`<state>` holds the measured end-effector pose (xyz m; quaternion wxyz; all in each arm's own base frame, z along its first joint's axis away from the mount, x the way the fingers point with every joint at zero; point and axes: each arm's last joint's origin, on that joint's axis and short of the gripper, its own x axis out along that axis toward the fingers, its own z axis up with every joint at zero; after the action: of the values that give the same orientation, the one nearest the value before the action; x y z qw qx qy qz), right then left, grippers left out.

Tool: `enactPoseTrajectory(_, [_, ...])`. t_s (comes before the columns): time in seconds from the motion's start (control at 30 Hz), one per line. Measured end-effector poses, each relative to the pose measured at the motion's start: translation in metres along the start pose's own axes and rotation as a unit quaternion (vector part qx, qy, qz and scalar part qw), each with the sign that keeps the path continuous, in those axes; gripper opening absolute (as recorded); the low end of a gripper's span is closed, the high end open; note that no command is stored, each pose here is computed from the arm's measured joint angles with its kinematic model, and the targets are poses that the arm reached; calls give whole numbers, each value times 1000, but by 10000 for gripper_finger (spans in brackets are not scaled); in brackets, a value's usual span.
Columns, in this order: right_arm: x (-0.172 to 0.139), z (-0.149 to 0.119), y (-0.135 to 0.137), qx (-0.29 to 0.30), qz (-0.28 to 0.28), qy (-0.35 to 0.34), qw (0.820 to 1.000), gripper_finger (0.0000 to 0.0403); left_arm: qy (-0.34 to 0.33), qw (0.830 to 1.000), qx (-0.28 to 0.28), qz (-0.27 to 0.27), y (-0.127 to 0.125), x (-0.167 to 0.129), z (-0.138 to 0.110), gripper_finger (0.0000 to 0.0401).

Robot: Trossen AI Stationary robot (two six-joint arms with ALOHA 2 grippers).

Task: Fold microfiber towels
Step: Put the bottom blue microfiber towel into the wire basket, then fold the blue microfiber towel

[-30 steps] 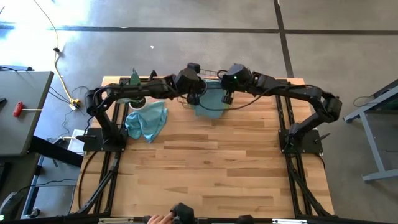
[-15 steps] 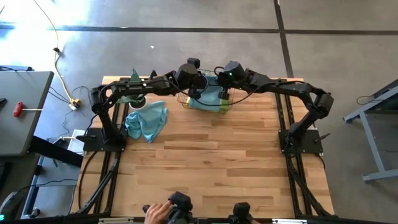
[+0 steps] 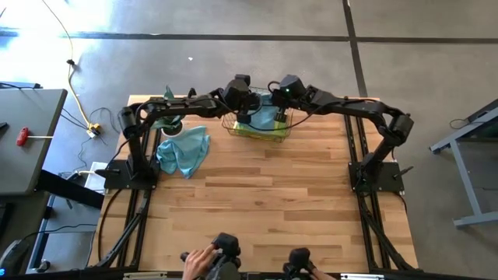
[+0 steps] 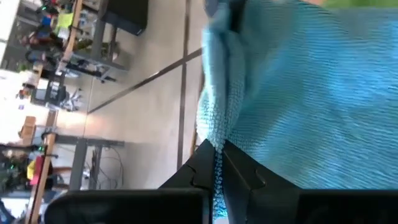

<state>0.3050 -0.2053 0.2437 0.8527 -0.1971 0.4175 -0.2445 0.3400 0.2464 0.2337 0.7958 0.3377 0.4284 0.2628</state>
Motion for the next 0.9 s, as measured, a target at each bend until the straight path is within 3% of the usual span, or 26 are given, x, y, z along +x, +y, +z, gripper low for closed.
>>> enactPoseTrajectory(0.23, [8, -2, 0, -37, -45, 29, 998, 100, -16, 997, -54, 48, 7, 1, 5, 22])
enactPoseTrajectory(0.37, [1, 1, -5, -19, -100, 44, 994, 159, 9, 994, -70, 85, 11, 1, 3, 59])
enactPoseTrajectory(0.47, [-2, 2, -5, 12, -77, 31, 996, 189, 46, 992, -82, 81, 8, 1, -2, 92])
enactPoseTrajectory(0.6, [-1, -1, -3, 20, -58, 33, 998, 201, 79, 992, -87, 55, 1, 1, -7, 130])
enactPoseTrajectory(0.8, [-12, 1, -8, 26, -109, 54, 992, 197, 165, 971, -102, 139, 6, -8, -9, 162])
enactPoseTrajectory(0.9, [-25, 2, -8, 39, -107, 61, 992, 193, 181, 969, -119, 115, 9, -24, -13, 159])
